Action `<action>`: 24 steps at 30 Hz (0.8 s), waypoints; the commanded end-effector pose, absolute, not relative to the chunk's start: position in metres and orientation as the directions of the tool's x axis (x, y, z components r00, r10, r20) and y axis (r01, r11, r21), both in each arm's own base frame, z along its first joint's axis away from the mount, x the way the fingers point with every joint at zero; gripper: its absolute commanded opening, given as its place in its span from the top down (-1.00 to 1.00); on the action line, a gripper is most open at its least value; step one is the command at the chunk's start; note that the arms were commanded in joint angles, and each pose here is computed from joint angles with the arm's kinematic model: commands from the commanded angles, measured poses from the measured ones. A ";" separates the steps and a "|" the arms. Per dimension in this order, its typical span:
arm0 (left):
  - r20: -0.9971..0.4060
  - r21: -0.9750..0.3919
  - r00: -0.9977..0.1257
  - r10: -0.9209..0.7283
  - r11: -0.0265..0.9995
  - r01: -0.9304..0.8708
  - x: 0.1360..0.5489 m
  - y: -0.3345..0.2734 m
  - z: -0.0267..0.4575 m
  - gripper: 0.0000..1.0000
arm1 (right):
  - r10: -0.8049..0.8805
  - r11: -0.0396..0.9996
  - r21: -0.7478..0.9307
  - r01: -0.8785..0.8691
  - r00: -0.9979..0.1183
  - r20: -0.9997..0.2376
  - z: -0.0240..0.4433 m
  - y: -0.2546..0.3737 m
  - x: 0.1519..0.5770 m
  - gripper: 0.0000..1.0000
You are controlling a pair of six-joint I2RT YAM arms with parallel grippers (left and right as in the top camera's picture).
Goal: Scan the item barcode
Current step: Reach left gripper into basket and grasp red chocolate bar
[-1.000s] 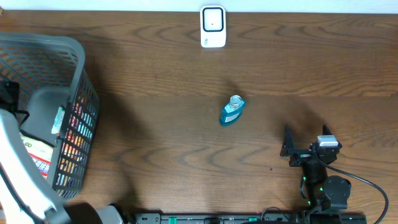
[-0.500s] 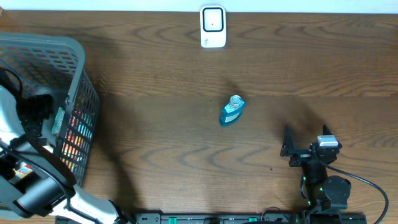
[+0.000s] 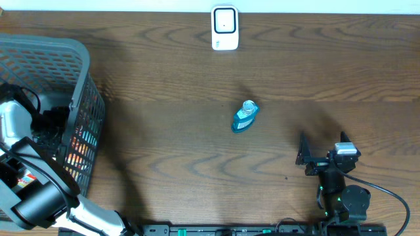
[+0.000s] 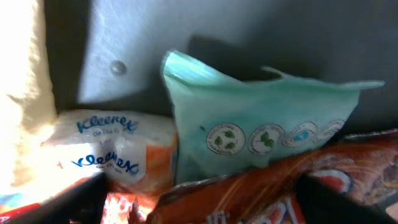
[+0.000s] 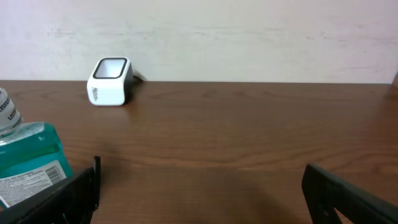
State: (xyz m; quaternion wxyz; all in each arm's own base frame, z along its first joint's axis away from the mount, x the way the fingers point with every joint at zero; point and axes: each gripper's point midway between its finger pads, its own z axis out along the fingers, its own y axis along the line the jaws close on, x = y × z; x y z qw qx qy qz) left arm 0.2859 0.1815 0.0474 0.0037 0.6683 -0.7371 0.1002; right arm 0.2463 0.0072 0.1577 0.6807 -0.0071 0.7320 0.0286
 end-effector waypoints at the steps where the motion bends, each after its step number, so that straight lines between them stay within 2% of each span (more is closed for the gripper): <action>1: 0.189 -0.175 -0.134 -0.973 0.101 -0.979 0.288 0.171 0.045 -0.09 | 0.042 0.998 0.045 -0.052 -0.073 -0.996 0.158 0.008 0.246 -0.99; 3: 0.202 -0.200 -0.139 -0.969 0.098 -0.975 0.292 0.169 0.048 0.36 | 0.042 0.998 0.045 -0.052 -0.073 -0.996 0.158 0.008 0.246 -0.98; 7: 0.177 -0.255 -0.181 -0.968 0.132 -0.958 0.301 0.171 0.062 0.63 | 0.042 0.998 0.045 -0.052 -0.073 -0.996 0.158 0.008 0.246 -0.99; 12: 0.080 -0.334 -0.211 -0.974 0.173 -0.927 0.312 0.180 0.102 0.63 | 0.042 0.998 0.045 -0.052 -0.073 -0.996 0.158 0.008 0.246 -0.99; 13: 0.057 -0.352 -0.212 -0.976 0.179 -0.919 0.314 0.181 0.112 0.69 | 0.042 0.998 0.045 -0.052 -0.073 -0.996 0.158 0.008 0.246 -0.98; 21: -0.227 -0.550 -0.186 -0.956 0.283 -0.786 0.319 0.185 0.225 0.71 | 0.042 0.998 0.045 -0.052 -0.073 -0.996 0.158 0.008 0.246 -0.99; 24: -0.323 -0.609 -0.150 -0.935 0.326 -0.723 0.312 0.180 0.266 0.85 | 0.042 0.998 0.045 -0.052 -0.073 -0.996 0.158 0.008 0.246 -0.98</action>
